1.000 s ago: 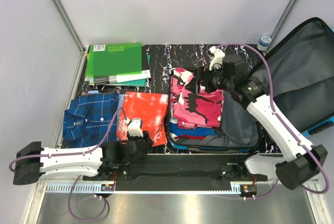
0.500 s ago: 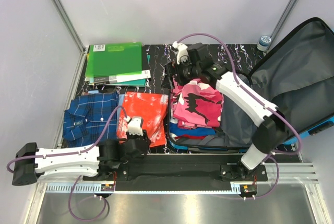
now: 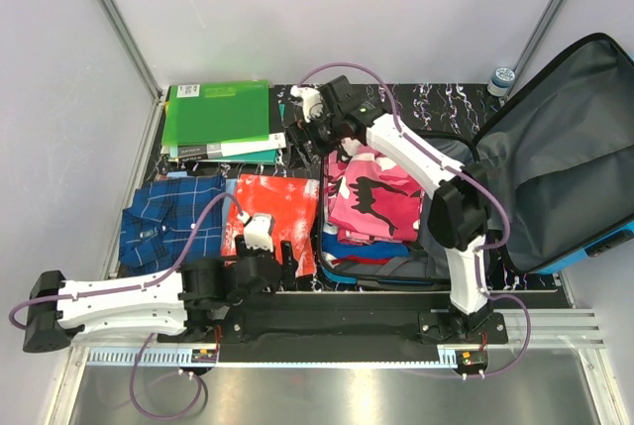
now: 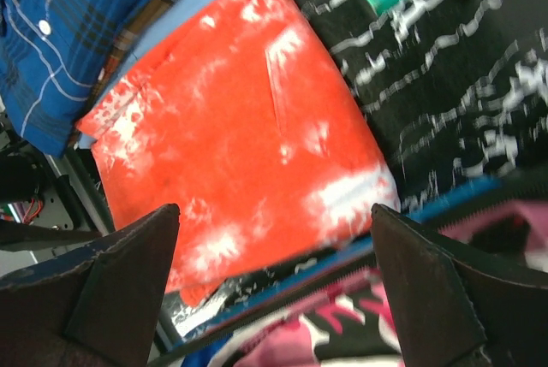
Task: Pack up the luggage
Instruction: Pick up the clothes at the center of the board.
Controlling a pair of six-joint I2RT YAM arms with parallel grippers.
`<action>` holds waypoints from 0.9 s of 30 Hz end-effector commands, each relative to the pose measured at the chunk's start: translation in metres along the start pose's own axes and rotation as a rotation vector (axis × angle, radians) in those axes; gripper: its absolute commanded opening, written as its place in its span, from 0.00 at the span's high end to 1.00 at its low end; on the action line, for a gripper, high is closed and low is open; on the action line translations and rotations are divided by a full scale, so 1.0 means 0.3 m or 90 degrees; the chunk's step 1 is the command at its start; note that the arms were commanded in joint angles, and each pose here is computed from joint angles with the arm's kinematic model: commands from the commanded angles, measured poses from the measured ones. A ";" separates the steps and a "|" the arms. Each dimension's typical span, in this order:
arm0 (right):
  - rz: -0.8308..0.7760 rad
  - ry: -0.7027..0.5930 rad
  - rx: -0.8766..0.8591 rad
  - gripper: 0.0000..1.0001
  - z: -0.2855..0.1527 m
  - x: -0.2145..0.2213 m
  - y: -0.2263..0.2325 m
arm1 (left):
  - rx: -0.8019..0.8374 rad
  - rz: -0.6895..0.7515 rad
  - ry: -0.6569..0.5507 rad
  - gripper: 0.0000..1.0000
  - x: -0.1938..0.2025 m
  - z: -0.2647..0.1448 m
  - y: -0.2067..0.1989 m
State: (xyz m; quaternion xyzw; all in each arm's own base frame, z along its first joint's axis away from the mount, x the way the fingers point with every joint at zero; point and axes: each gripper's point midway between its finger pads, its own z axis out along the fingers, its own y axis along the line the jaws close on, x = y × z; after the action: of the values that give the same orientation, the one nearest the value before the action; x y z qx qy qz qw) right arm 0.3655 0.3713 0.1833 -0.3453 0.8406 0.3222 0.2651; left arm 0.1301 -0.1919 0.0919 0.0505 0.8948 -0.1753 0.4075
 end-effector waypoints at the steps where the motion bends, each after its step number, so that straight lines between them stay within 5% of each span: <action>1: -0.093 0.015 -0.051 0.01 0.033 -0.043 0.092 | 0.032 -0.015 -0.025 0.14 -0.091 -0.057 -0.040; 12: -0.114 0.126 -0.080 0.00 0.296 0.044 0.003 | 0.134 -0.033 -0.127 0.09 -0.415 -0.148 -0.031; 27: -0.170 0.168 -0.106 0.00 0.484 0.179 -0.063 | 0.123 -0.038 -0.113 0.08 -0.453 -0.119 0.026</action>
State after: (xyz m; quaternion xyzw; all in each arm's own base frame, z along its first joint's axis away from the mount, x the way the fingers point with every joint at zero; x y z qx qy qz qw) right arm 0.3775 0.4307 0.0424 -0.4855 0.8094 0.2981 0.1424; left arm 0.1981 -0.1584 0.1937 0.0284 0.8551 -0.2446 0.4562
